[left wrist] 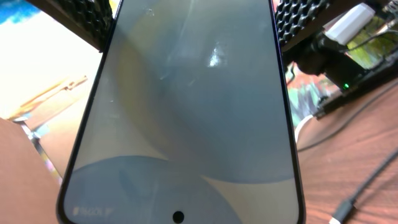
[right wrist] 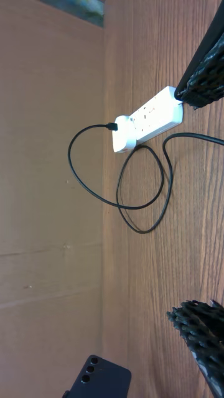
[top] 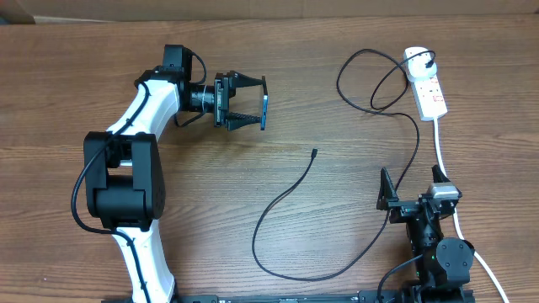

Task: Plug charger to phone and switch on socket
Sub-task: 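Lift the smartphone with the left gripper and tilt it upright, then move the right gripper toward the phone held by the left gripper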

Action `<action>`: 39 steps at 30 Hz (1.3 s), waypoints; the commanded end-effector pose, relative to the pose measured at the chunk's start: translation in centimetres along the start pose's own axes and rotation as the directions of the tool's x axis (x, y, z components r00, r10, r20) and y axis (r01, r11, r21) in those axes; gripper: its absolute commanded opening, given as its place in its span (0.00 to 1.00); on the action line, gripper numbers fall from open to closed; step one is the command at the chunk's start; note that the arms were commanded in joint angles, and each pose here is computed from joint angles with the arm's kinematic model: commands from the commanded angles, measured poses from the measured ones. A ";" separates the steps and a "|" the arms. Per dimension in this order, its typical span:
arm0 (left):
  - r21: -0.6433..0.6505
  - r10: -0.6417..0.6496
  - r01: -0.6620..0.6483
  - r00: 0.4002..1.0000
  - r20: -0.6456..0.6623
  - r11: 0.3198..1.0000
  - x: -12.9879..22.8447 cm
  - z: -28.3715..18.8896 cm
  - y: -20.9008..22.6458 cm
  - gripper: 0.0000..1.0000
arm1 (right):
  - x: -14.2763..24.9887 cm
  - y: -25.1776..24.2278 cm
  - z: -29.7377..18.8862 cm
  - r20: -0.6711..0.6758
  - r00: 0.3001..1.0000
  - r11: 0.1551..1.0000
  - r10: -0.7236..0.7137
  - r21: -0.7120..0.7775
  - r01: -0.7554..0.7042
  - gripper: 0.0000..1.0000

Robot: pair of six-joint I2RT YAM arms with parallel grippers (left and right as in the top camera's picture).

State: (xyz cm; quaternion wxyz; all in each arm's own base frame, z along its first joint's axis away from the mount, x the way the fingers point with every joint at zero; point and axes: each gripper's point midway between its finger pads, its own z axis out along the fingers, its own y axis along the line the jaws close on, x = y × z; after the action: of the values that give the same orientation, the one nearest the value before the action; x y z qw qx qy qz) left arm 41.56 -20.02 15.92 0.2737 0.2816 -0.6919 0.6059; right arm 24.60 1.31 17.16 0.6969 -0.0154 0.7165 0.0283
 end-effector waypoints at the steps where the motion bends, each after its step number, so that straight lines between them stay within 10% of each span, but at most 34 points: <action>1: -0.008 0.073 -0.073 0.997 0.029 0.997 0.7 -0.3 -0.7 0.69 | 0.2 0.0 0.0 0.003 1.000 1.000 0.002 -0.001 -0.002 1.00; 33: -0.025 0.220 -0.219 0.973 0.065 0.975 5.4 -1.4 -2.5 0.68 | 0.1 0.1 0.0 0.008 1.000 1.000 0.002 -0.004 -0.002 1.00; 39: 0.032 0.175 -0.174 0.984 -0.014 0.984 7.0 -1.3 -3.2 0.68 | -0.4 5.2 -0.8 0.025 1.000 0.953 0.001 -0.303 0.007 1.00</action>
State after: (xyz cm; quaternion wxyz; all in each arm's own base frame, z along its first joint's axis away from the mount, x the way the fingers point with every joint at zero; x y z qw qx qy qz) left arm 39.76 -19.67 20.22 0.2047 0.2372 -0.7316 0.6055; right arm 24.40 3.08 17.61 0.7010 -0.0515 0.7083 0.0652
